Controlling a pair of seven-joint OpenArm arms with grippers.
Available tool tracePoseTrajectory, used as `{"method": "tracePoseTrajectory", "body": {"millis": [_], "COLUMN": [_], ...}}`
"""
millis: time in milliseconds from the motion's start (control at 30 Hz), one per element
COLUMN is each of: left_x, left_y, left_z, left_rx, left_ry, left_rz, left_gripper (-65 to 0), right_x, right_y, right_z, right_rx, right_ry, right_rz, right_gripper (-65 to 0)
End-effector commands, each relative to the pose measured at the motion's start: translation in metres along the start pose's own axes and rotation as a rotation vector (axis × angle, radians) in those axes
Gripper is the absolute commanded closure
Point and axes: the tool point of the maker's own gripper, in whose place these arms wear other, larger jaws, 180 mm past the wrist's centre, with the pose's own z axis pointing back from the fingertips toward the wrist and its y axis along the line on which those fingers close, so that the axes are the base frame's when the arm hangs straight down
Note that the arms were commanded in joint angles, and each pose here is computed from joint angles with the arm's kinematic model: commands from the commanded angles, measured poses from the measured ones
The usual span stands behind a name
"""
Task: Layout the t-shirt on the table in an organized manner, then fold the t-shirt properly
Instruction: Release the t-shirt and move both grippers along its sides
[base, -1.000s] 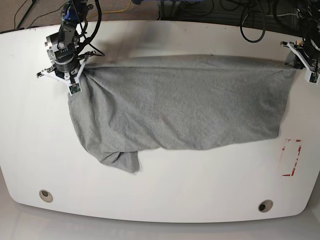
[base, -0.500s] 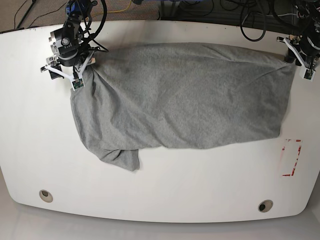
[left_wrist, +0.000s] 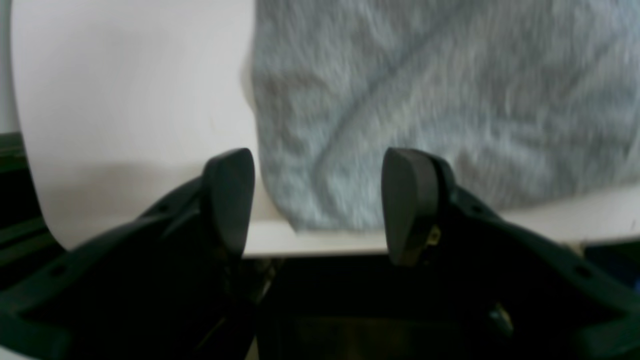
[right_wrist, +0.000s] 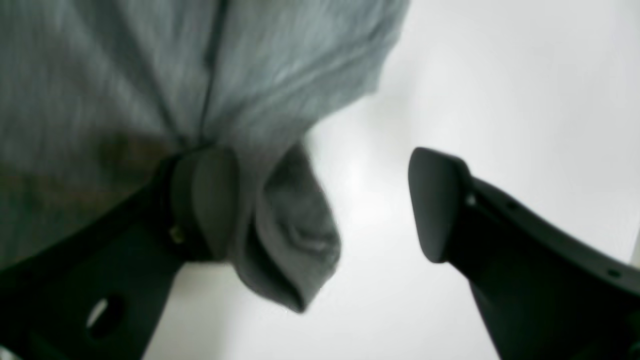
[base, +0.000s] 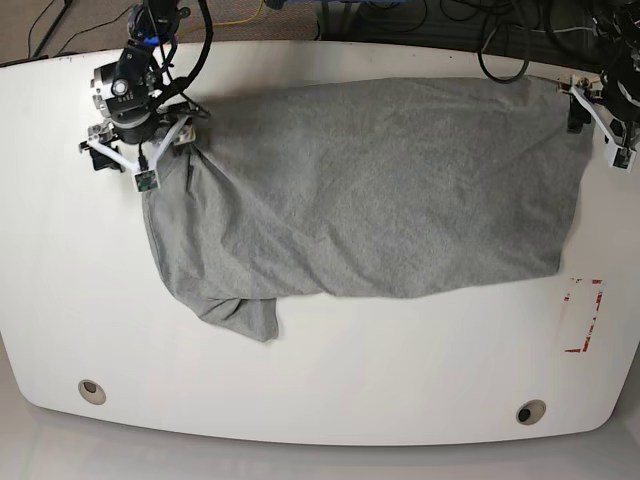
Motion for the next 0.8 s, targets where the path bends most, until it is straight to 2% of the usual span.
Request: {"method": "tracePoseTrajectory", "body": {"millis": [0, 267, 500, 767], "left_x": [0.017, 0.057, 0.111, 0.152], "left_y": [0.008, 0.024, 0.039, 0.055], "left_z": [0.005, 0.009, 0.017, 0.024], "left_rx": [0.024, 0.065, 0.105, 0.141], "left_ry": [-0.049, -0.151, -0.294, -0.399], "left_rz": [-0.019, -0.032, -0.022, 0.011], "left_gripper": [-37.8, -37.8, -37.8, -37.8], "right_x": [0.02, 0.047, 0.071, 0.104], "right_y": [-0.013, -0.034, -0.035, -0.039], "right_z": [-0.001, -0.014, -0.039, -0.066], "right_rx": [-0.025, -0.05, -0.003, 0.054], "right_ry": [-0.063, -0.112, -0.129, -0.143], "right_rz": [-0.03, -0.108, -0.152, -0.195], "right_gripper": [-50.9, -50.9, -50.9, -50.9]}}
